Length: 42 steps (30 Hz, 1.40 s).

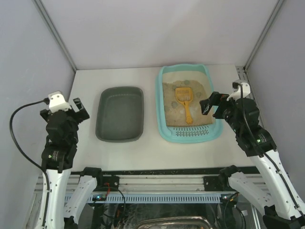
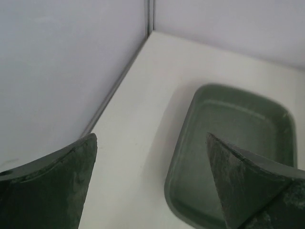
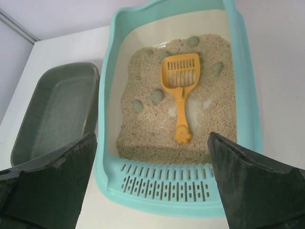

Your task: Clean the litter box

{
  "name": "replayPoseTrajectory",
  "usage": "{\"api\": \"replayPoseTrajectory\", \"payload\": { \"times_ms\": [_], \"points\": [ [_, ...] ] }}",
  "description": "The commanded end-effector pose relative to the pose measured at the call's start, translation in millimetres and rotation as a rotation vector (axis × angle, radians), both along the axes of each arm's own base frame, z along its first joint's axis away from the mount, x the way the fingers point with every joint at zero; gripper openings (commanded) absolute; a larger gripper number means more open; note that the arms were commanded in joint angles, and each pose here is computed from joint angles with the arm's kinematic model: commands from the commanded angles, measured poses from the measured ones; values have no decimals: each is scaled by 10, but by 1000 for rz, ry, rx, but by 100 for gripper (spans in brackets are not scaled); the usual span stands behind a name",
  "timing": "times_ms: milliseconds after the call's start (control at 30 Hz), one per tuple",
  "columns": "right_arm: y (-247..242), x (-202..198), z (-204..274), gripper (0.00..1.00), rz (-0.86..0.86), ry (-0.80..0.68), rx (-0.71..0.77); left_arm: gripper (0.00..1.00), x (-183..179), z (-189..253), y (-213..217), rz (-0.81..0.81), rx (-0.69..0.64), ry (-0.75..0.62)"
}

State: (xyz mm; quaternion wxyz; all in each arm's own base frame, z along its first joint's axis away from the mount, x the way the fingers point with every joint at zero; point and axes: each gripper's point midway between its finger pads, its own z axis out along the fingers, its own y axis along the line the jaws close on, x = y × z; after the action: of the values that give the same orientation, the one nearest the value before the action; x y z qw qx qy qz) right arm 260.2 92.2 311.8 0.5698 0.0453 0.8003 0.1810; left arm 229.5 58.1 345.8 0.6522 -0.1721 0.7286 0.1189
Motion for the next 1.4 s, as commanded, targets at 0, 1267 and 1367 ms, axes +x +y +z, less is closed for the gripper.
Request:
{"api": "replayPoseTrajectory", "payload": {
  "times_ms": [0, 1267, 1367],
  "points": [
    [-109, -37, 60, 100, -106, -17, 28, 99, 3, -268, -135, -109, -12, 51],
    [529, 1464, -2549, 53, -6, 655, -344, 98, 1494, -418, -1415, -610, -359, 256],
    [516, 1577, -2633, 50, -8, 674, -339, 98, 1578, -499, -1421, -612, -349, 276]
  ]
}}
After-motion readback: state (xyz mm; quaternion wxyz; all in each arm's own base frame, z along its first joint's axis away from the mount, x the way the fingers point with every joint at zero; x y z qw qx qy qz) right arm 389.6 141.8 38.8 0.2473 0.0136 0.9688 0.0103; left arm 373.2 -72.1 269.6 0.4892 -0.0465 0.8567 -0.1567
